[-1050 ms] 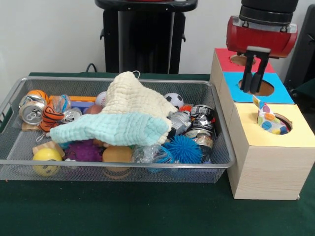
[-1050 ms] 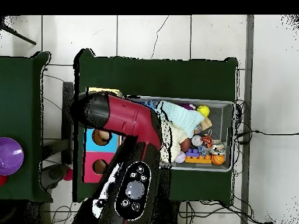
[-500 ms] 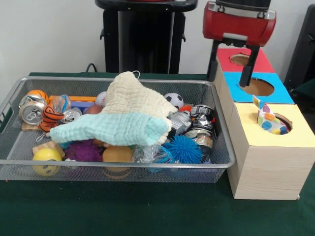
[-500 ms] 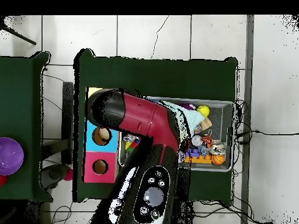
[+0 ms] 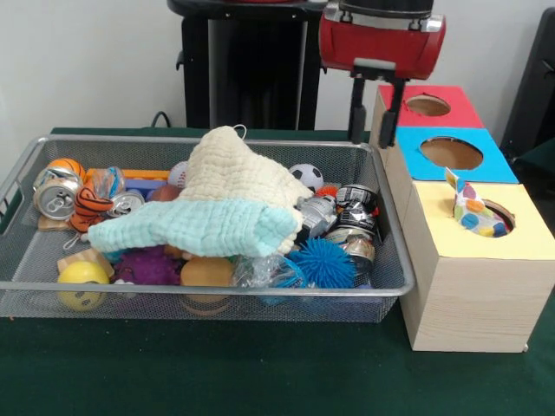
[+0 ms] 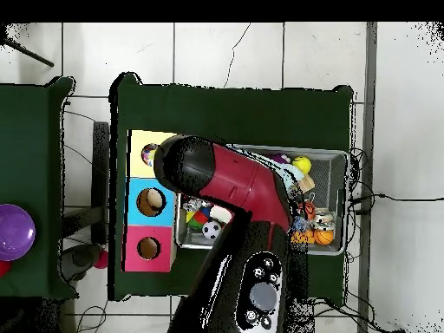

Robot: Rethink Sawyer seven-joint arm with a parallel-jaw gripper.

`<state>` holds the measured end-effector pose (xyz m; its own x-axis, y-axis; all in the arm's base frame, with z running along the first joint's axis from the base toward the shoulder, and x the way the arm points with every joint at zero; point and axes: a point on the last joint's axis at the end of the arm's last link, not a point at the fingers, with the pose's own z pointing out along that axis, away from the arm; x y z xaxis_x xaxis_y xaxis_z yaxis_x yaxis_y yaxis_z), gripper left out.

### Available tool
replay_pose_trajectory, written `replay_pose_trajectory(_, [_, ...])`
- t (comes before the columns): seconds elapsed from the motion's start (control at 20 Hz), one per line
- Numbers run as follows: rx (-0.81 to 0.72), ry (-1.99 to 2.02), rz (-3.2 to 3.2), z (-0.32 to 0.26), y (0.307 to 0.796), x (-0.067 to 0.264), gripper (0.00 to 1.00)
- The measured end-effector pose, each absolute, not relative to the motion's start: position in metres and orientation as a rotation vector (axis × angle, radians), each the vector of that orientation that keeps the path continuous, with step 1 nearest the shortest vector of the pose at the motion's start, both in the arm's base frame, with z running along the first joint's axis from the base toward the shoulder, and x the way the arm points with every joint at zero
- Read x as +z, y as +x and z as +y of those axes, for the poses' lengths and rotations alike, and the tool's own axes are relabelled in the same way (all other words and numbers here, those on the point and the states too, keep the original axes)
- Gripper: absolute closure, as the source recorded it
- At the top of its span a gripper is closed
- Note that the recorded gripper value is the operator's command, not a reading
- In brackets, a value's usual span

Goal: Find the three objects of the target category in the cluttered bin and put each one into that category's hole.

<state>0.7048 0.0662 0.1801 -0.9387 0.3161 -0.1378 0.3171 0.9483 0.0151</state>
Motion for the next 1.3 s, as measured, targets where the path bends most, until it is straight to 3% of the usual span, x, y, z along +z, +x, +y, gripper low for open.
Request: replay_pose_trajectory(1.3, [0.207,0.477,3.096,0.139,0.671,0.124,1.0])
